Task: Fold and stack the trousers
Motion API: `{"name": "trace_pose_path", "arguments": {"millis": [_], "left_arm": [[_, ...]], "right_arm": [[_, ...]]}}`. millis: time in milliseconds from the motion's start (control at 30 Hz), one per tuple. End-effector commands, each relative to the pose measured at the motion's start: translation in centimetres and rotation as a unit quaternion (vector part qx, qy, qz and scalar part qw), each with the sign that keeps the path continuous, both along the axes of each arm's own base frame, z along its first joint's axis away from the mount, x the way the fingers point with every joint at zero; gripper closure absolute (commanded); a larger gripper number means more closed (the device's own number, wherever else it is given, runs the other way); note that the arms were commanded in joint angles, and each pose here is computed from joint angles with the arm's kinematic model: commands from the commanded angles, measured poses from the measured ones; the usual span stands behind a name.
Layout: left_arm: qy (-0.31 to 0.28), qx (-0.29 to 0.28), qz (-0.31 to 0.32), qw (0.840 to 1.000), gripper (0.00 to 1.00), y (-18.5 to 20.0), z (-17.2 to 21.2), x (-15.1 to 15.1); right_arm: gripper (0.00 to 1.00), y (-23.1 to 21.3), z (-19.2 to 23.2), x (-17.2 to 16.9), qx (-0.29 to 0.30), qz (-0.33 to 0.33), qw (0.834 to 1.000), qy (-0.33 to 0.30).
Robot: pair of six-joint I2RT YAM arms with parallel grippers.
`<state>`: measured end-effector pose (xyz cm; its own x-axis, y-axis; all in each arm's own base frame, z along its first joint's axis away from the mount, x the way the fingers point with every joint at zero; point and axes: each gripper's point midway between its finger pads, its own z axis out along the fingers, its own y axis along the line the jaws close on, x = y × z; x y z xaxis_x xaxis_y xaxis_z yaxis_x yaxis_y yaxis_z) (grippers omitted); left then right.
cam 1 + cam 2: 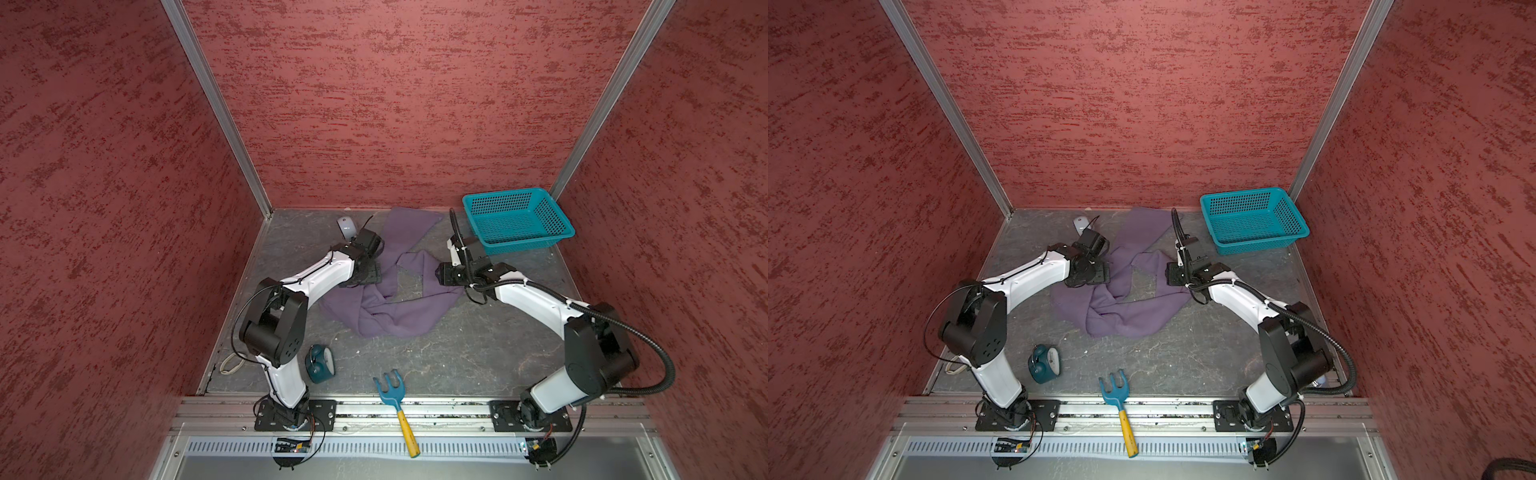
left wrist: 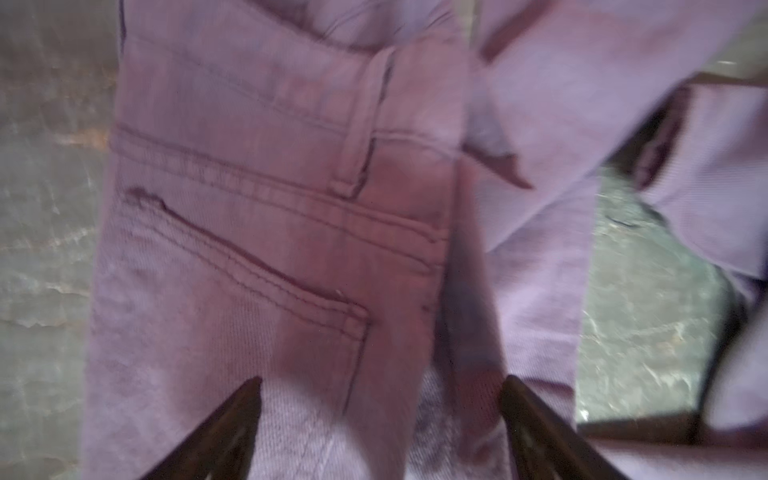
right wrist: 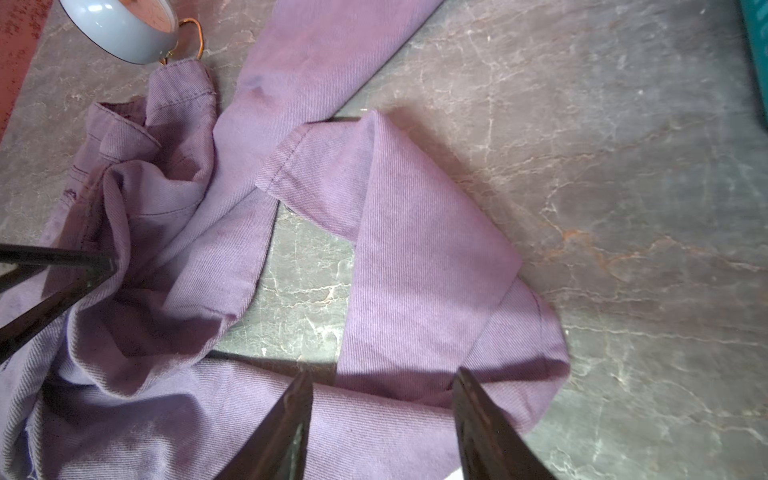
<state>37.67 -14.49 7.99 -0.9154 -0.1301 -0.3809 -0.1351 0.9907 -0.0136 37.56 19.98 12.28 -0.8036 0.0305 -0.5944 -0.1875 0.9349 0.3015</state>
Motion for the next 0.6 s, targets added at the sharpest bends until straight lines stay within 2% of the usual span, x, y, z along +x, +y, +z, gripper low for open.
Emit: {"name": "trace_pose_path", "arguments": {"millis": [0, 67, 100, 133, 233, 333, 433, 567], "left_arm": [[0.005, 0.015, 0.007, 1.000, 0.37, 0.5, -0.1, 0.6], [0.012, 0.023, 0.014, 1.000, 0.82, 0.9, -0.3, 0.8], [0.012, 0.028, 0.019, 0.999, 0.95, 1.1, 0.0, 1.0], [0.009, 0.035, 0.022, 0.999, 1.00, 1.5, 0.6, 1.2], [-0.023, 0.035, 0.024, 0.999, 1.00, 2.3, 4.6, 2.2], [-0.092, 0.023, 0.043, 0.995, 1.00, 4.3, 11.5, 2.9], [-0.177, 0.021, 0.076, 0.981, 1.00, 7.4, 19.2, 2.3], [-0.267, 0.023, 0.129, 0.955, 1.00, 11.9, 26.2, -0.4]], "right_arm": [[0.45, -0.2, -0.9, -0.6, -0.001, -0.001, 1.000, 0.015], [0.45, 0.1, -0.8, -0.7, 0.011, -0.001, 1.000, 0.016], [0.45, 0.1, -0.9, -0.7, 0.014, -0.001, 1.000, 0.016], [0.45, 0.1, -0.9, -0.6, 0.016, -0.003, 1.000, 0.015], [0.44, 0.8, -0.4, -0.7, 0.026, 0.005, 1.000, 0.015], [0.44, 4.1, 0.7, -1.9, 0.017, 0.073, 0.997, -0.008], [0.42, 7.7, 1.1, -3.3, -0.018, 0.124, 0.992, -0.017], [0.35, 12.8, 1.3, -5.3, -0.002, 0.180, 0.983, -0.029]]}}
